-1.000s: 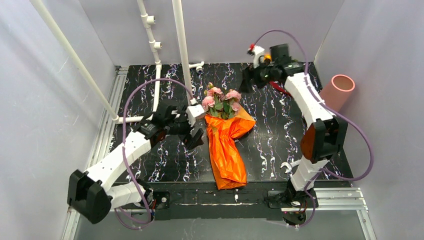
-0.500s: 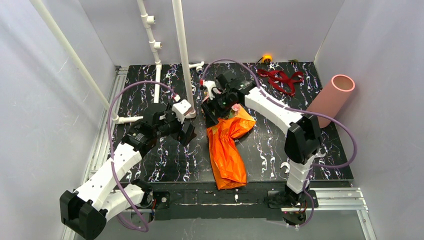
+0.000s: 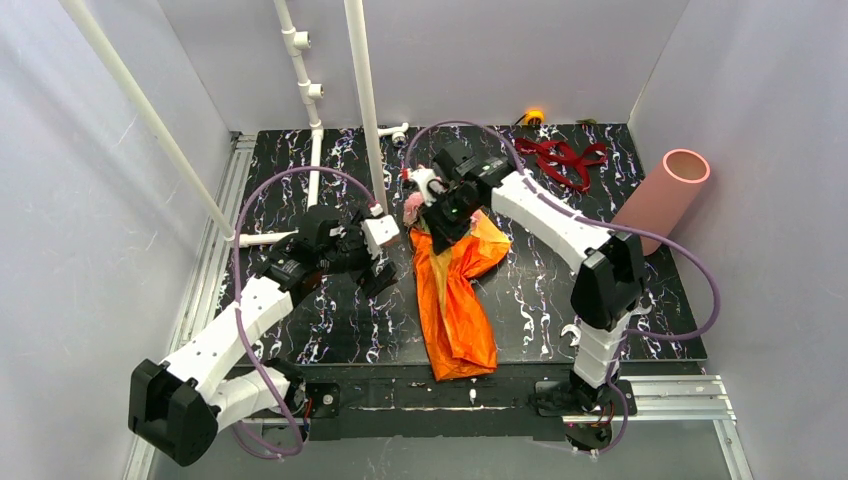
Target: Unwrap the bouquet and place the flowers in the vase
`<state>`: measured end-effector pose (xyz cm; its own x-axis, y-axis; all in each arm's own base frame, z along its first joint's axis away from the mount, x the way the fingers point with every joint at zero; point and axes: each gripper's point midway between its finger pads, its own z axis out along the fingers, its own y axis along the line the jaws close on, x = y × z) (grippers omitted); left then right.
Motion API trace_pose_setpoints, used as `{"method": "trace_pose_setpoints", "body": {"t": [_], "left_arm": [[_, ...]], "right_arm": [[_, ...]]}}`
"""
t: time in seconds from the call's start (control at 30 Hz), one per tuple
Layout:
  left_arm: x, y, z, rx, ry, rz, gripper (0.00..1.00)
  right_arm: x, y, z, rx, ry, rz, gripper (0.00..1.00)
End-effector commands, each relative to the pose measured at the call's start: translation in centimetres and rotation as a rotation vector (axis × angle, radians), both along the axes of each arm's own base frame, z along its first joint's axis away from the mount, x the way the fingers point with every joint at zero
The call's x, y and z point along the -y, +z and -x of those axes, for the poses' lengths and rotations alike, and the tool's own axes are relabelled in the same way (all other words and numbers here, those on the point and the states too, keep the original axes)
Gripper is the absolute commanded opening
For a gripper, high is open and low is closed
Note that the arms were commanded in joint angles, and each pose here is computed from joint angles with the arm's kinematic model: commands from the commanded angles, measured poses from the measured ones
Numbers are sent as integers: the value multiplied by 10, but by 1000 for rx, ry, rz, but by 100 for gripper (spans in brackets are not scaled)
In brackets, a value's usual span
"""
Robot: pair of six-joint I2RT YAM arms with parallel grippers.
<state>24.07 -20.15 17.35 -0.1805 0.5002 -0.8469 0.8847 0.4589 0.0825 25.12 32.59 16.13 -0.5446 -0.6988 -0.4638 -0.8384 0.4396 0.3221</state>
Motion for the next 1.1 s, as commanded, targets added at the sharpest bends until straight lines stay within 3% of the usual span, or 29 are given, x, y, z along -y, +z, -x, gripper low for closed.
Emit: {"method": "trace_pose_setpoints", "body": {"t": [0.0,0.2,0.4,0.53,0.63,0.77,0.9,1.07], "left_arm": [[24,6,5,144,-252,-27,97],[65,-6,10,232,-460,-63,84],[103,-16,-3,243,-524,-64,73],[122,-5,-13,271,-547,-30,76],[137,11,-12,245,-597,15,86],[162,27,-8,164,-685,36,98],[182,25,-3,104,-758,20,98],[202,6,-9,102,-795,-30,89]], "right_arm": [[54,44,-14,60,-99,8,1],[134,45,-18,95,-205,121,1],[206,42,-4,134,-273,260,1],[237,31,6,174,-331,364,1],[260,20,9,199,-388,464,1],[273,19,6,241,-470,492,1],[288,26,-5,321,-562,521,1],[293,24,-12,342,-585,540,1]]}}
